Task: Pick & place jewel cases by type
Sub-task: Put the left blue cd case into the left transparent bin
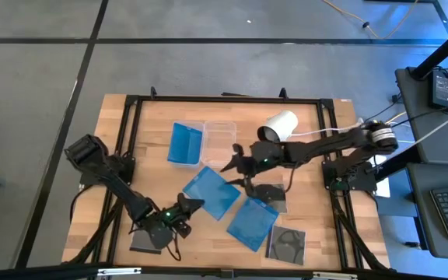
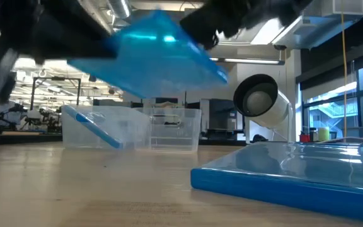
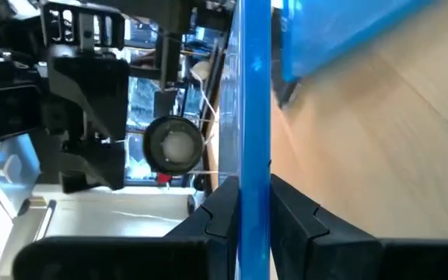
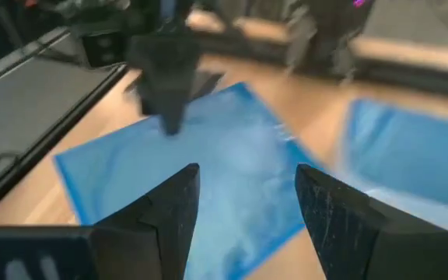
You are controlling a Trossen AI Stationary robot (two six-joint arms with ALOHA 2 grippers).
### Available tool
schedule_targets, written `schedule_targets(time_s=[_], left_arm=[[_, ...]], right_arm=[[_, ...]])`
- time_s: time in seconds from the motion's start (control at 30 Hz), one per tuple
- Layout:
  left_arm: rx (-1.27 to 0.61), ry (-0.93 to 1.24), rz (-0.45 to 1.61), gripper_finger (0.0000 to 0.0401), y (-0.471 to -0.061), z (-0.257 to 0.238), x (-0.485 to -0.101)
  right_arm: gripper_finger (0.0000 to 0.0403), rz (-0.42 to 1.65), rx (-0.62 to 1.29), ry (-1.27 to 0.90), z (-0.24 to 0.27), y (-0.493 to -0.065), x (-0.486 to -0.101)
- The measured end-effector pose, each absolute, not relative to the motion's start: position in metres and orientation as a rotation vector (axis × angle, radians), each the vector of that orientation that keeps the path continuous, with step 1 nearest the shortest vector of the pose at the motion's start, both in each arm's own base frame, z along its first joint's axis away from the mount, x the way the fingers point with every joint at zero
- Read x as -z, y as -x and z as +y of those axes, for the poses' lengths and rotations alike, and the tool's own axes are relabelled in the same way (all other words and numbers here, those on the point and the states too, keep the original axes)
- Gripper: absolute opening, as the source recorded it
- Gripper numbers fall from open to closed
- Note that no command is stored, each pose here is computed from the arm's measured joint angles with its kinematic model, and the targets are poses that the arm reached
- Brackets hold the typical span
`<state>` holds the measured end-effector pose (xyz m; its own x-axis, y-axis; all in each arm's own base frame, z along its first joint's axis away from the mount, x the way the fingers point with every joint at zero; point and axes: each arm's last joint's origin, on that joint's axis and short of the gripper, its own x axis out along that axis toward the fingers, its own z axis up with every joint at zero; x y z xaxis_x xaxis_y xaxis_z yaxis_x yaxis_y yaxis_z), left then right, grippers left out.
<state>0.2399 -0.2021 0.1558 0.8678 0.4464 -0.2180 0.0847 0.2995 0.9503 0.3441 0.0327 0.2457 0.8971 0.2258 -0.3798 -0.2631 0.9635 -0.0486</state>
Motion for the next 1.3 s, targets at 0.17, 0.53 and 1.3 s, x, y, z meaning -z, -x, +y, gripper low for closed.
schedule_targets(time_s=[0.17,0.53,1.3], left_arm=[[-0.236,-1.228,0.440,0.0048,-0.231,-0.198,-0.190],[-0.238,-1.004,0.397,0.0049,-0.210,-0.162,-0.246],[-0.256,-0.888,0.456,0.0048,-0.220,-0.130,-0.251]], right_arm=[[0.0217,0.365,-0.227,0.126,0.030,-0.324,-0.272],[0.0217,0.532,-0.117,0.550,0.056,-0.303,-0.267],[0.0216,0.529,-0.009,0.621,0.080,-0.301,-0.263]])
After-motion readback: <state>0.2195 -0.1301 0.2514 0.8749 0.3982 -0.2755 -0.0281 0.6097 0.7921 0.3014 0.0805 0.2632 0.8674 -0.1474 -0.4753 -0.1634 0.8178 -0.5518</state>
